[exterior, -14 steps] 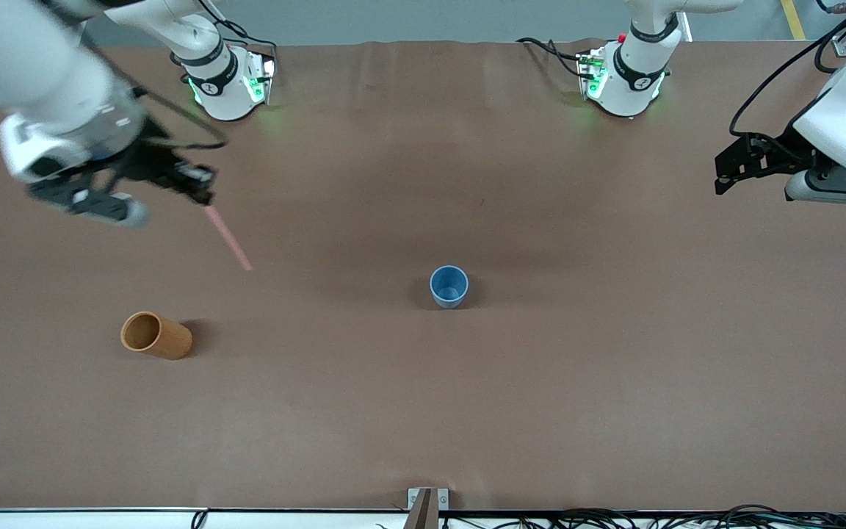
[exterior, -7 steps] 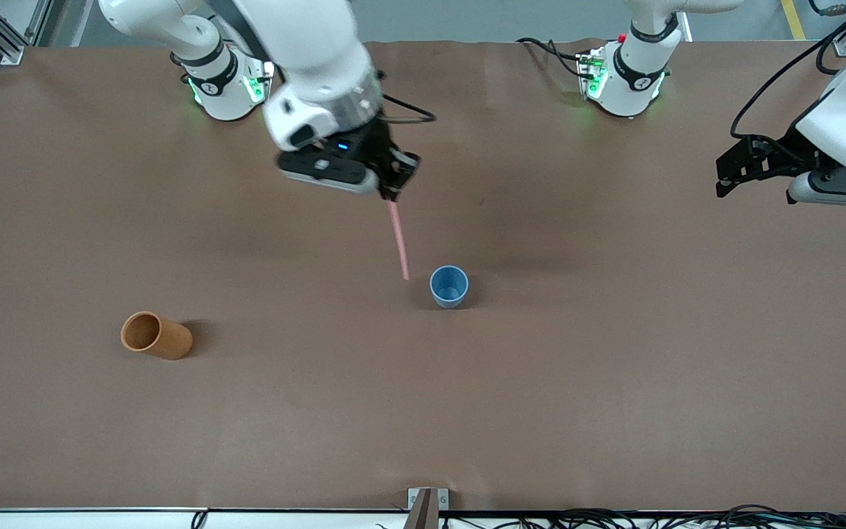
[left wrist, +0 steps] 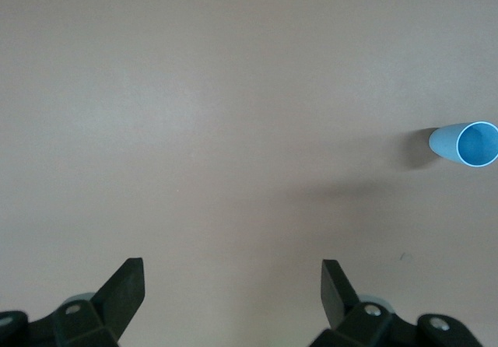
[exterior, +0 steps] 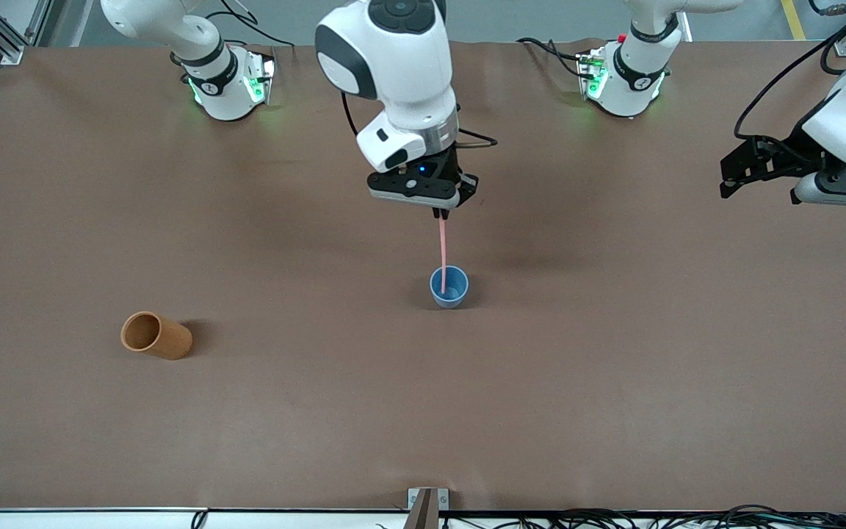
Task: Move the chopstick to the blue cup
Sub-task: 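Carry the pink chopstick with the right gripper over the blue cup, then lower the chopstick into the blue cup and open the right gripper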
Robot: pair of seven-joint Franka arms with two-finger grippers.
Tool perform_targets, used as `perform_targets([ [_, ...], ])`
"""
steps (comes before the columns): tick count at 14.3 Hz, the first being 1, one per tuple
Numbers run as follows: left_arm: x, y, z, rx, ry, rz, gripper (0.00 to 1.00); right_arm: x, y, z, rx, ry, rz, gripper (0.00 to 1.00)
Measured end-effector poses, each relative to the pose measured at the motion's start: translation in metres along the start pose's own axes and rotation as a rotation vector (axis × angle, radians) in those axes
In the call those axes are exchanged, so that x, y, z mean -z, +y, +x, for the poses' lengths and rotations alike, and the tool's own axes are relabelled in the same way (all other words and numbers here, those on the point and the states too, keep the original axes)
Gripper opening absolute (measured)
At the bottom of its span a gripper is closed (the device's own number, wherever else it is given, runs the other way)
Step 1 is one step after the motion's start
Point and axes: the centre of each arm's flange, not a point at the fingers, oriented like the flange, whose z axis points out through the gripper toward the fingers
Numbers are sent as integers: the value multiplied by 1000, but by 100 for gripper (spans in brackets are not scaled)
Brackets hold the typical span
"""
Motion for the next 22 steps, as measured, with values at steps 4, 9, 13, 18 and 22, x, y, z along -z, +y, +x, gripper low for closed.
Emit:
perform_targets([
  [4, 0, 0, 0, 0, 0, 0, 100, -19, -9, -17, 31, -7, -24, 9],
  [9, 0, -4, 0, 7, 0, 0, 100, -48, -17, -35, 59, -25, -57, 9],
  [13, 0, -9, 0, 15, 0, 1, 100, -65, -22, -34, 65, -11, -42, 11],
  [18, -1, -9, 1, 15, -1, 1, 100, -69, -22, -22, 52, 13, -17, 49],
  [22, -2, -9, 1, 14, -3, 0, 100, -27, -1, 29, 41, 58, 14, 87],
])
